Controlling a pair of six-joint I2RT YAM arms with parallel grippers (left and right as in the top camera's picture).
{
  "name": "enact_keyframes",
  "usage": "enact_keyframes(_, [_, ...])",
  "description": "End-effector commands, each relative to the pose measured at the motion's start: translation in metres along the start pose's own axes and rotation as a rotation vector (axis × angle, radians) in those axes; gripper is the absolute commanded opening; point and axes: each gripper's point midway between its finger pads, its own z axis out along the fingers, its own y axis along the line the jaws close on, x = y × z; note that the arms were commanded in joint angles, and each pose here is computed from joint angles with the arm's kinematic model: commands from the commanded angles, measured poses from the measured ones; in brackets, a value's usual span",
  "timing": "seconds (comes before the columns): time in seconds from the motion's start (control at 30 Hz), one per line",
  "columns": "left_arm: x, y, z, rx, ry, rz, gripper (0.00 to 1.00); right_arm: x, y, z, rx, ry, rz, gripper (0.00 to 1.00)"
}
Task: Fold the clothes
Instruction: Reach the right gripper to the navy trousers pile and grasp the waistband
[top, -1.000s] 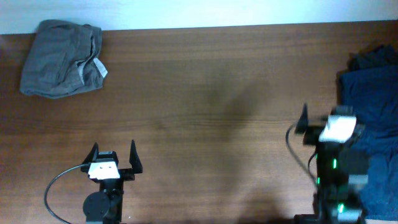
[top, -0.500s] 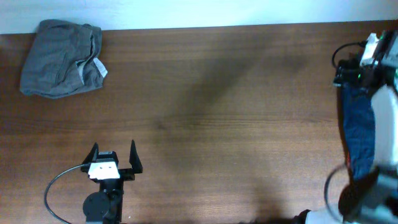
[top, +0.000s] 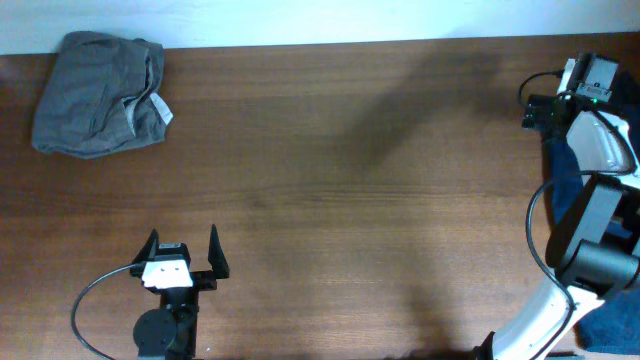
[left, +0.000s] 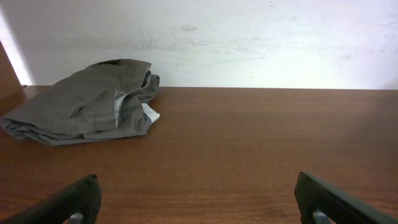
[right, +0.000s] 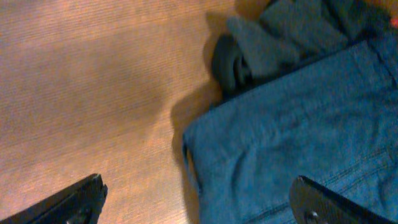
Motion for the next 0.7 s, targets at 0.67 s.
enact_keyframes(0.67, [0.001,0.0,0.0,0.005,0.0,0.019,0.99,0.02,-0.013,0.059,0.057,0.022,0.041,0.99])
